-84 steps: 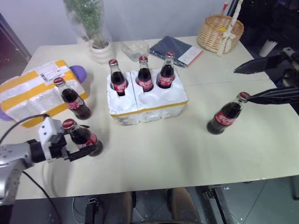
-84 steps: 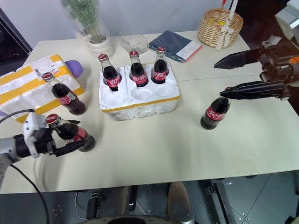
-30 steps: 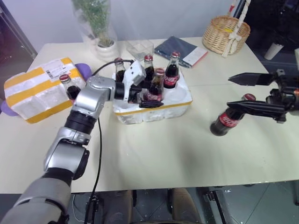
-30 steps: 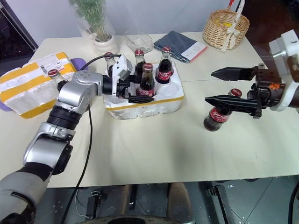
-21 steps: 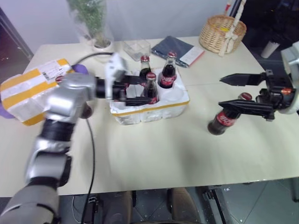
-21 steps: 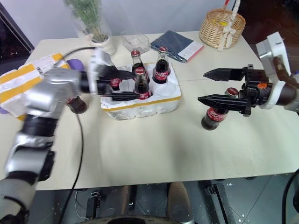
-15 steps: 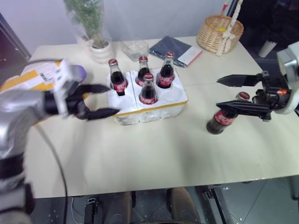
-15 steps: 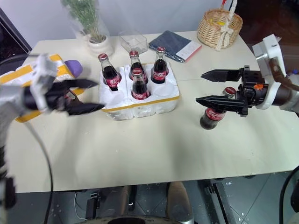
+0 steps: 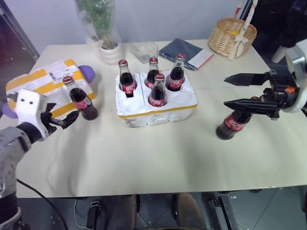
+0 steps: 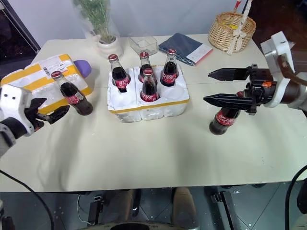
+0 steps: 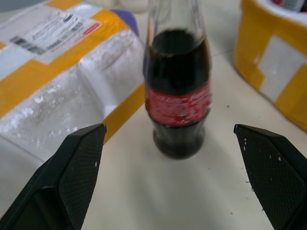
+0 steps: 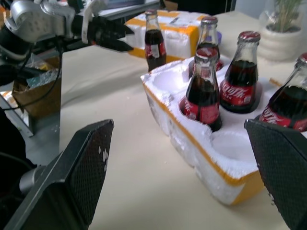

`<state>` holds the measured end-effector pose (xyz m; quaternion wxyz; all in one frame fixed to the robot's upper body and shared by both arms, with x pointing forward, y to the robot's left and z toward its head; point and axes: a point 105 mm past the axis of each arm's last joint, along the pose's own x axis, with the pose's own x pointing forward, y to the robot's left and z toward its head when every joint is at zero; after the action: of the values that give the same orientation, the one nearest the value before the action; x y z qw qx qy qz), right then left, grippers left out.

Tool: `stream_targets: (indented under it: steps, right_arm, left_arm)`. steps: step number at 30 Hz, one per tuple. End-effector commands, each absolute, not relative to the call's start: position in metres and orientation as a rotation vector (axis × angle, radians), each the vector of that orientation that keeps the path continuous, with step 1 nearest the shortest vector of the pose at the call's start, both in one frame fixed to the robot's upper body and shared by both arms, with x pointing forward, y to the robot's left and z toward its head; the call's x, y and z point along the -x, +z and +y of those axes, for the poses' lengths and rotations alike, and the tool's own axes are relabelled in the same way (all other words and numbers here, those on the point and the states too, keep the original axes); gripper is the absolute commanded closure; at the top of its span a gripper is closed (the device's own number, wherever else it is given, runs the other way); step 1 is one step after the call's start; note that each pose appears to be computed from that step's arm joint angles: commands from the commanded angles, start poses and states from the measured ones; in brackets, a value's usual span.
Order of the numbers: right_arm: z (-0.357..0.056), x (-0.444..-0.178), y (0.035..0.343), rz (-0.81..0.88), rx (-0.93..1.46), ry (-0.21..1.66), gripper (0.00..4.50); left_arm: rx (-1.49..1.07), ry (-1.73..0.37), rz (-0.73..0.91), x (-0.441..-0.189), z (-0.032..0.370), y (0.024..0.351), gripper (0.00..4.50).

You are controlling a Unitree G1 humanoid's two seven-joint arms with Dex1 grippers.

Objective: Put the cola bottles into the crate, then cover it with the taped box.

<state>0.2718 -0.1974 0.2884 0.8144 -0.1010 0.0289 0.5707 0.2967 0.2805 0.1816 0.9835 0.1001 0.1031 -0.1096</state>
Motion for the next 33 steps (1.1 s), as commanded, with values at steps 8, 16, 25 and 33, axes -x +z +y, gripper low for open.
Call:
stream_targets:
  steps: [8, 16, 25, 33]
  right_arm:
    - [-0.193, -0.269, 0.302, 0.015, 0.243, 1.233, 0.0]
    - [-0.197, -0.266, 0.308, 0.007, 0.24, 1.201, 0.0]
    - [-0.197, -0.263, 0.305, 0.016, 0.249, 1.193, 0.0]
    - [-0.2, -0.26, 0.304, 0.022, 0.261, 1.177, 0.0]
  left_arm:
    - [-0.218, -0.197, 0.144, -0.34, 0.279, 0.181, 0.04]
    - [-0.213, -0.234, 0.148, -0.361, 0.272, 0.173, 0.04]
    - [-0.189, -0.281, 0.132, -0.372, 0.272, 0.176, 1.7]
    - [-0.144, -0.569, 0.093, -0.345, 0.253, 0.237, 1.65]
